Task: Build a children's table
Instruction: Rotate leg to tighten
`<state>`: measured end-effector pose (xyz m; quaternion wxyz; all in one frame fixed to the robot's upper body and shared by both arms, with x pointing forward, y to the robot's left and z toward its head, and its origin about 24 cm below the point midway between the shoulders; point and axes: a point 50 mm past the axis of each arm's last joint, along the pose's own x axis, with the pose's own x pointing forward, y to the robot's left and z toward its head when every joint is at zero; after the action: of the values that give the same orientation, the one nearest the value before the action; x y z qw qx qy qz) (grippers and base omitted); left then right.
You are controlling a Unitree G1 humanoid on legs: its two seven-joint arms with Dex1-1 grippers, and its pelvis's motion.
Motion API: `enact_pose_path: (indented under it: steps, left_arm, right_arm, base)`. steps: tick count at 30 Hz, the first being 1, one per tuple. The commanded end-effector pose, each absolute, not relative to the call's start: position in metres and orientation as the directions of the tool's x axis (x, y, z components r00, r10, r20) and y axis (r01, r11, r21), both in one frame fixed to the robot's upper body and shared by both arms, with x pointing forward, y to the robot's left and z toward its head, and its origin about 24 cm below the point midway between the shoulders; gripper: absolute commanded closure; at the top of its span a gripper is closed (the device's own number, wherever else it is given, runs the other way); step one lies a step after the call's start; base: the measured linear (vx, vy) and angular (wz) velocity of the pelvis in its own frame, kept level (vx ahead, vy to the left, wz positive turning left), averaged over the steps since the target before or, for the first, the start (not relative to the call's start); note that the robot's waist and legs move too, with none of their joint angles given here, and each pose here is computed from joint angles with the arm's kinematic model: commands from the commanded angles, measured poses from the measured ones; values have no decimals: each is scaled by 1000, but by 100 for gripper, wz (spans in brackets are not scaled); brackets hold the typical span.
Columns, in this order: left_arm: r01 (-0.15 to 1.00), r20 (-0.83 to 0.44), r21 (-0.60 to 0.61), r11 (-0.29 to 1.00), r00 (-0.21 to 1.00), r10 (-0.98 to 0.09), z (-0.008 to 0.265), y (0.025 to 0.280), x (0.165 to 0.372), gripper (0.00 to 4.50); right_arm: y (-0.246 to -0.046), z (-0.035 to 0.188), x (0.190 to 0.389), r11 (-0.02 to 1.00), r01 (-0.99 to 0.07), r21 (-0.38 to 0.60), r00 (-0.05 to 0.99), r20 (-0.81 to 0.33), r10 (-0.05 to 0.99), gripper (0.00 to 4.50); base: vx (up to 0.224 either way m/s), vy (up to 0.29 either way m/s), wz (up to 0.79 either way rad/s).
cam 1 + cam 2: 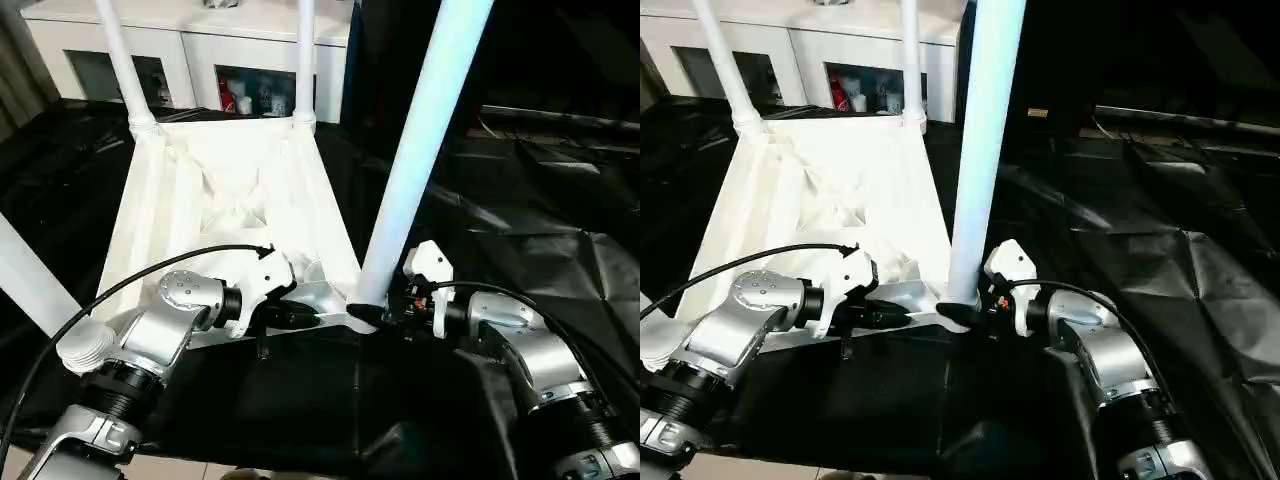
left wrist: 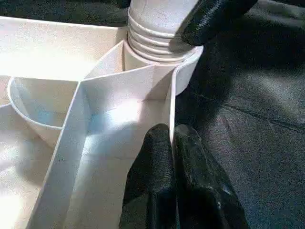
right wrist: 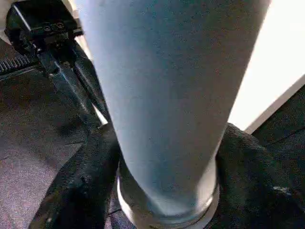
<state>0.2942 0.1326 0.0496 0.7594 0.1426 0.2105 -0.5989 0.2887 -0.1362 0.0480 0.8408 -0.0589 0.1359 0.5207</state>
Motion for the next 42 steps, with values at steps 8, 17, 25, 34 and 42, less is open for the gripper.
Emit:
enact_pose_path:
  steps: [8,17,25,34,42]
  left_arm:
    - [968,-438,-66,240,188,-879,47,120,290,450]
    - [878,-420,-10,478,430,-799,37,77,313,450]
    - [833,-409,36,552,516,-753,38,43,321,450]
    - [898,-406,31,438,412,-816,41,67,314,450]
    - [977,-404,-53,207,169,-899,44,106,292,450]
  right_arm:
    - [-130,33,279,453,-889,68,413,-309,857,202]
    - [-117,11,288,794,-593,131,750,-267,605,203]
    - [-88,9,297,906,-405,120,853,-307,422,203]
    - [-97,33,304,795,-581,172,775,-181,605,113]
    - [-137,39,287,551,-828,99,510,-275,815,87]
  base:
    - [0,0,0]
    - [0,0,0]
    - [0,0,0]
    - [0,0,0]
    - [0,0,0]
